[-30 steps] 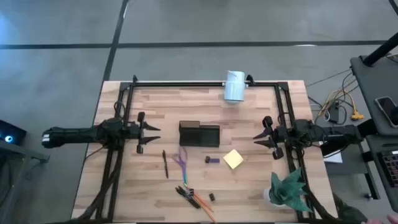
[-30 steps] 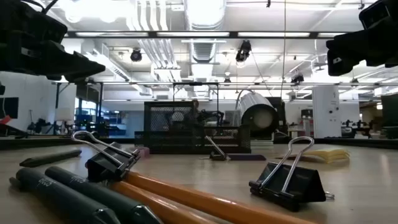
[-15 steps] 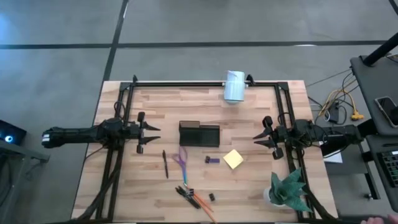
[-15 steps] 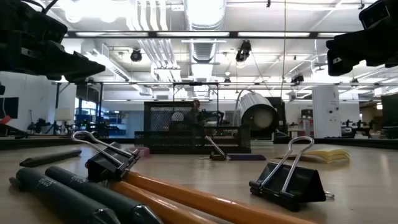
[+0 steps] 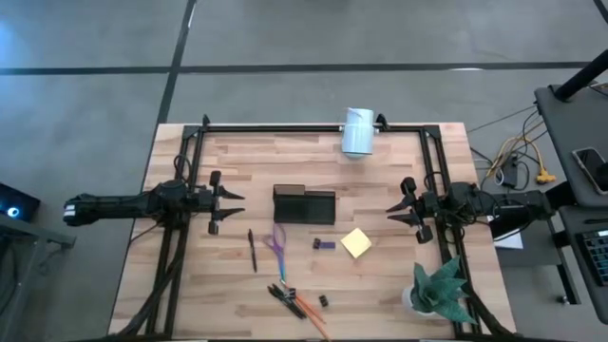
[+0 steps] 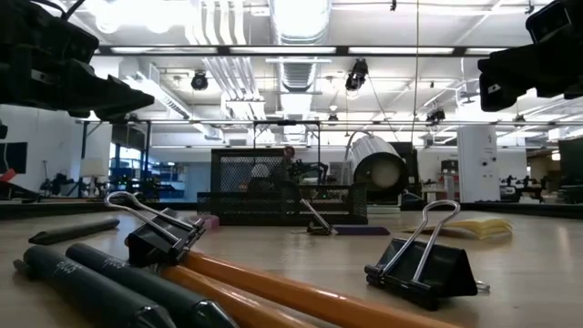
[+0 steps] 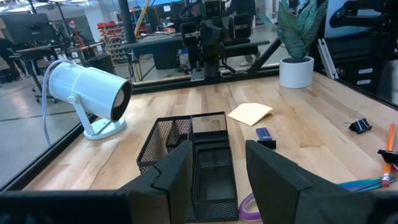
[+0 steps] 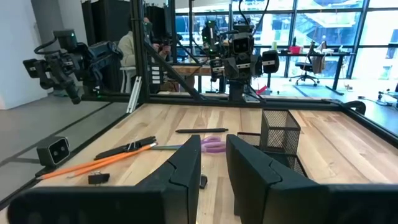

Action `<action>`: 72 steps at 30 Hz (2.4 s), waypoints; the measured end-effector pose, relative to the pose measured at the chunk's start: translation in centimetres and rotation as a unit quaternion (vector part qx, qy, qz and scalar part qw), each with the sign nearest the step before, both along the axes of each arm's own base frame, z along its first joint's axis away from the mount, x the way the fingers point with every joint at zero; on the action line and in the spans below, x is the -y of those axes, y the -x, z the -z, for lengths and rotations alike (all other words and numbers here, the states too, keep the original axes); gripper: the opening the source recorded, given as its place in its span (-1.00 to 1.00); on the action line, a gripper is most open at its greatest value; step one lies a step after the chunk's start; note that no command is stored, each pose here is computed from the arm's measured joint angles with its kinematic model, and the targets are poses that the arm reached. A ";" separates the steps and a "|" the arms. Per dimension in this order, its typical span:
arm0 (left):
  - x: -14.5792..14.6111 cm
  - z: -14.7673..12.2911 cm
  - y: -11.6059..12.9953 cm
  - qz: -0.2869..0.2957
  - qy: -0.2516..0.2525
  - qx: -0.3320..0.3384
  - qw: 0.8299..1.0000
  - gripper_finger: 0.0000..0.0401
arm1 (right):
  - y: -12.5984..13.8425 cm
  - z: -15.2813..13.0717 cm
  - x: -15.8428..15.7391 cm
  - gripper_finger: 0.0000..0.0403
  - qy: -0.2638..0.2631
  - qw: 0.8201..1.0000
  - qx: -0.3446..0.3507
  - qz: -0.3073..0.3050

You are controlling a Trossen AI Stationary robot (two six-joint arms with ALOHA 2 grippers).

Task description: Pick and place office supplies into organizer

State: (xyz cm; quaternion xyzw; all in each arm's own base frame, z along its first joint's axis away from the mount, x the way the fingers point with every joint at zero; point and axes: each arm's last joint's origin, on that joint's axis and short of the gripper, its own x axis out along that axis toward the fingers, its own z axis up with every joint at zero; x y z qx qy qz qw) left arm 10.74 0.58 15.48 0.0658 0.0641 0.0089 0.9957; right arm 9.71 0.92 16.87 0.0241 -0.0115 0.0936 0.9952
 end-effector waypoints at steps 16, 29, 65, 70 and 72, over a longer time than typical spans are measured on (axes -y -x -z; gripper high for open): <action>0.0 0.0 0.0 0.000 0.000 0.000 1.000 -0.34 | 0.0 0.0 0.0 -0.66 0.000 1.000 0.000 0.000; 0.0 0.0 0.0 0.000 0.000 0.000 1.000 -0.34 | 0.1 -0.9 -0.2 -0.66 0.217 0.972 0.092 -0.010; -0.2 -3.8 0.3 -0.018 0.274 0.208 0.939 -0.34 | -12.2 -13.4 2.0 -0.66 -0.249 0.910 0.084 0.321; -0.5 -4.6 0.6 -0.032 0.463 0.270 0.843 -0.34 | -11.9 -15.4 2.0 -0.66 -0.312 0.886 -0.008 0.343; -0.6 -4.8 0.7 -0.037 0.468 0.287 0.835 -0.34 | -11.8 -15.8 2.0 -0.66 -0.321 0.875 -0.041 0.359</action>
